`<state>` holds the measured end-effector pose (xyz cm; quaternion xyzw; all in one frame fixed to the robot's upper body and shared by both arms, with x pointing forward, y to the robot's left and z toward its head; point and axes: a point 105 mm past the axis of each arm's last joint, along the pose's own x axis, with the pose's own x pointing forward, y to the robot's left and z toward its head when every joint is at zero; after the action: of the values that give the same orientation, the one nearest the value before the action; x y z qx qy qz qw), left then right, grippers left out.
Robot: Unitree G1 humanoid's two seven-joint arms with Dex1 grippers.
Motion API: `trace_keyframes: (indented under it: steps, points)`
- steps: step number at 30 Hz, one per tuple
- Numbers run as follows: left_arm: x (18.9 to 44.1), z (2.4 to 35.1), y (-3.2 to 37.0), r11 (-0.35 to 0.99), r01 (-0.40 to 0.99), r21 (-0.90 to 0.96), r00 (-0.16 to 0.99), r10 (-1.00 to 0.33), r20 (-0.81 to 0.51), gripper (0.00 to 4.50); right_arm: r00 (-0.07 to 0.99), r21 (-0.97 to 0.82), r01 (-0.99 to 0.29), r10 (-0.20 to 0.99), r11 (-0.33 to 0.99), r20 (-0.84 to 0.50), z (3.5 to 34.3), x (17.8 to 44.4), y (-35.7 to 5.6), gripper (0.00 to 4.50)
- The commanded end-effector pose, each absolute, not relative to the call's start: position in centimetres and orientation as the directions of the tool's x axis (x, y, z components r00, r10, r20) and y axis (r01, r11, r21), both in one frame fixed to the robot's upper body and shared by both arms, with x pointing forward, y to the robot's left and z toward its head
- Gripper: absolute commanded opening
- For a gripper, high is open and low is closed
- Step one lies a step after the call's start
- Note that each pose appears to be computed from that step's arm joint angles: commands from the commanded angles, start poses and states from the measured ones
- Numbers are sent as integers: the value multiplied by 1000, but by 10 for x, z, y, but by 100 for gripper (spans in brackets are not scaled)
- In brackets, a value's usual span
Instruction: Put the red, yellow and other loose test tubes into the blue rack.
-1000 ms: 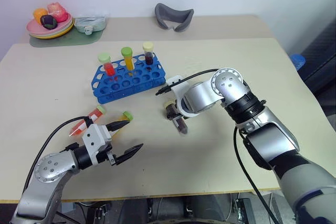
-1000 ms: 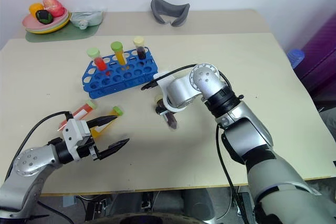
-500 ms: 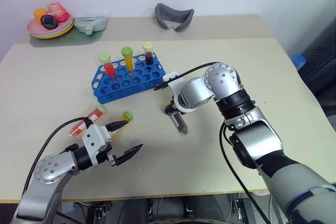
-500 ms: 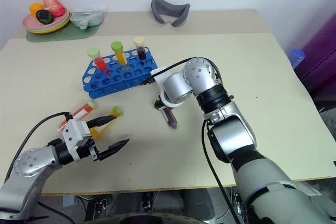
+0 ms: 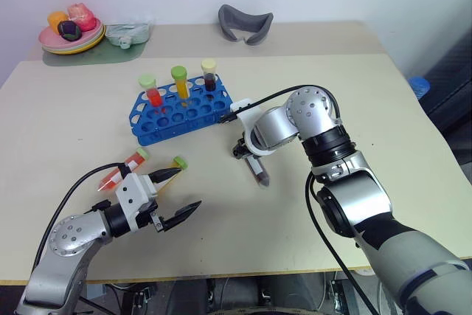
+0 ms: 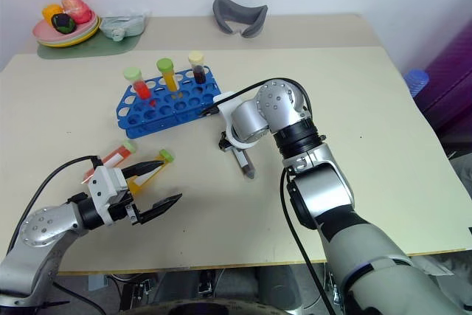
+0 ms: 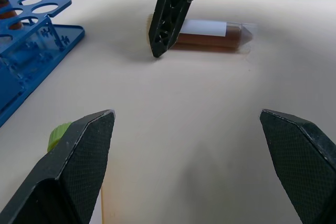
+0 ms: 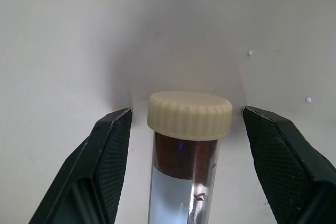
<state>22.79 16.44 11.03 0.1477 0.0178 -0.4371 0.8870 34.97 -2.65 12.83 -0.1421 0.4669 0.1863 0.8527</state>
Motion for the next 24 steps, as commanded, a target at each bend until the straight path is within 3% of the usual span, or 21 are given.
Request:
trace_keyframes:
  steps: [1, 15, 18, 20, 24]
  points:
    - [227, 115, 161, 562, 782, 270, 611, -778, -146, 450, 490, -65, -466, 196, 882, -849, 128, 347, -28, 340]
    - [226, 115, 161, 561, 781, 273, 610, -778, -147, 450, 475, -68, -458, 179, 886, -862, 122, 340, -37, 340]
    - [226, 115, 161, 561, 781, 274, 611, -777, -150, 450, 473, -61, -459, 185, 886, -861, 122, 339, -35, 250]
    - [226, 115, 161, 561, 781, 274, 611, -777, -150, 450, 472, -53, -461, 194, 886, -860, 124, 338, -32, 160]
    - [227, 115, 162, 561, 781, 275, 612, -776, -152, 450, 478, -43, -459, 206, 887, -854, 128, 339, -28, 160]
